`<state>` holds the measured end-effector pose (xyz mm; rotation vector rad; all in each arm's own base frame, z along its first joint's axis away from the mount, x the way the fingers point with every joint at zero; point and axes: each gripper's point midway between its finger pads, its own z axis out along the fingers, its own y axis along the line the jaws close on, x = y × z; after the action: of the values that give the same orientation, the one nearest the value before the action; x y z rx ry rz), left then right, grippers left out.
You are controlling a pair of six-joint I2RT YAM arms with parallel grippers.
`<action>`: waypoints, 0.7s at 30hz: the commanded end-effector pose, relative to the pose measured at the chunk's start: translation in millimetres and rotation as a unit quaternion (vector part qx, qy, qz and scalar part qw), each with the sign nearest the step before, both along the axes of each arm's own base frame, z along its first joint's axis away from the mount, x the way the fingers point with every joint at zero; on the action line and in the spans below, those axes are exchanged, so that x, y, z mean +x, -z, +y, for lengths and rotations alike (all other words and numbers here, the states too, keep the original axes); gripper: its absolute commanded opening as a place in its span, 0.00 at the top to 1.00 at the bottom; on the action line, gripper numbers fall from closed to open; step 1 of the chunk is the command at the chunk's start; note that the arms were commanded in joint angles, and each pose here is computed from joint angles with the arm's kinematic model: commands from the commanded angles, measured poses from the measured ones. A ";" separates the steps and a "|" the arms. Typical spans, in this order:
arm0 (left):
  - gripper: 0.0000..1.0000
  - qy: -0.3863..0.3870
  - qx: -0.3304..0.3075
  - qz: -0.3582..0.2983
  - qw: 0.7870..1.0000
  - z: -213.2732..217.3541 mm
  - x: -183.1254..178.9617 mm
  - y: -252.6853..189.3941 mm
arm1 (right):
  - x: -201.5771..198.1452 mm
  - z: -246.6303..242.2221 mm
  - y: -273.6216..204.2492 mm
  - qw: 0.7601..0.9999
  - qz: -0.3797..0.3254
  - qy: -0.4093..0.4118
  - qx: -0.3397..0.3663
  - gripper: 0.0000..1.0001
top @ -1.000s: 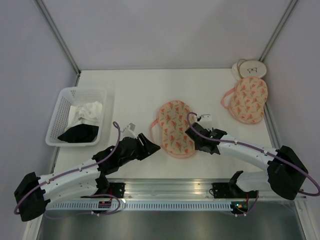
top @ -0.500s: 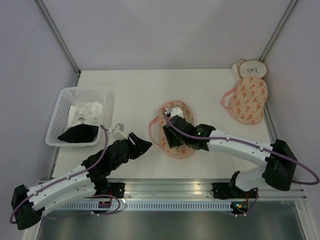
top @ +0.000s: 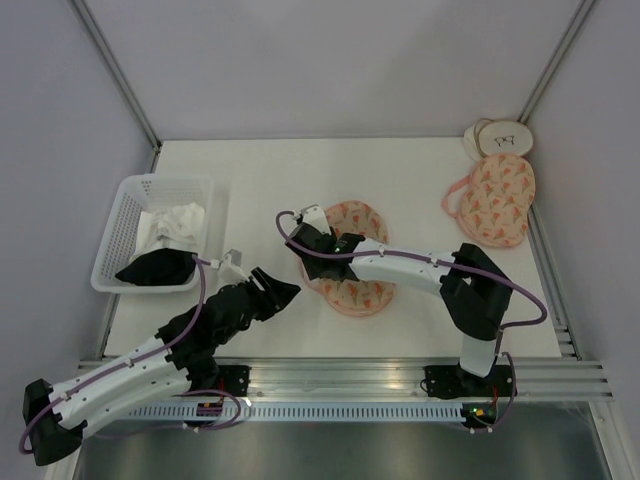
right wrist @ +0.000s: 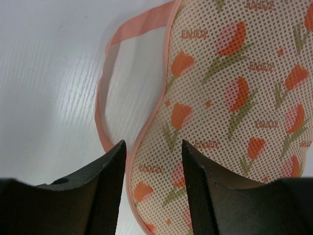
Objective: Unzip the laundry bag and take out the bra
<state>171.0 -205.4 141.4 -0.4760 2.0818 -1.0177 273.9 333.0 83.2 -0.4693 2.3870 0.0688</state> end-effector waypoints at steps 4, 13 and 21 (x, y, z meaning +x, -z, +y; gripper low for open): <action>0.40 -0.005 0.005 0.001 1.000 4.2 -0.7 8.2 | 23.8 1.6 -0.4 0.997 -0.041 0.050 -0.042 0.46; 0.40 -0.010 -0.010 -0.005 1.000 9.7 -3.5 9.3 | 29.7 2.5 30.4 0.993 -0.028 0.070 -0.088 0.70; 0.41 -0.014 -0.015 -0.007 1.000 14.9 -5.7 10.7 | 23.0 9.0 -1.8 0.997 -0.039 0.054 -0.034 1.00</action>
<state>163.7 -195.1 136.5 -0.4799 2.0479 -1.0544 297.6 331.2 41.7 -0.4035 2.4042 -0.2045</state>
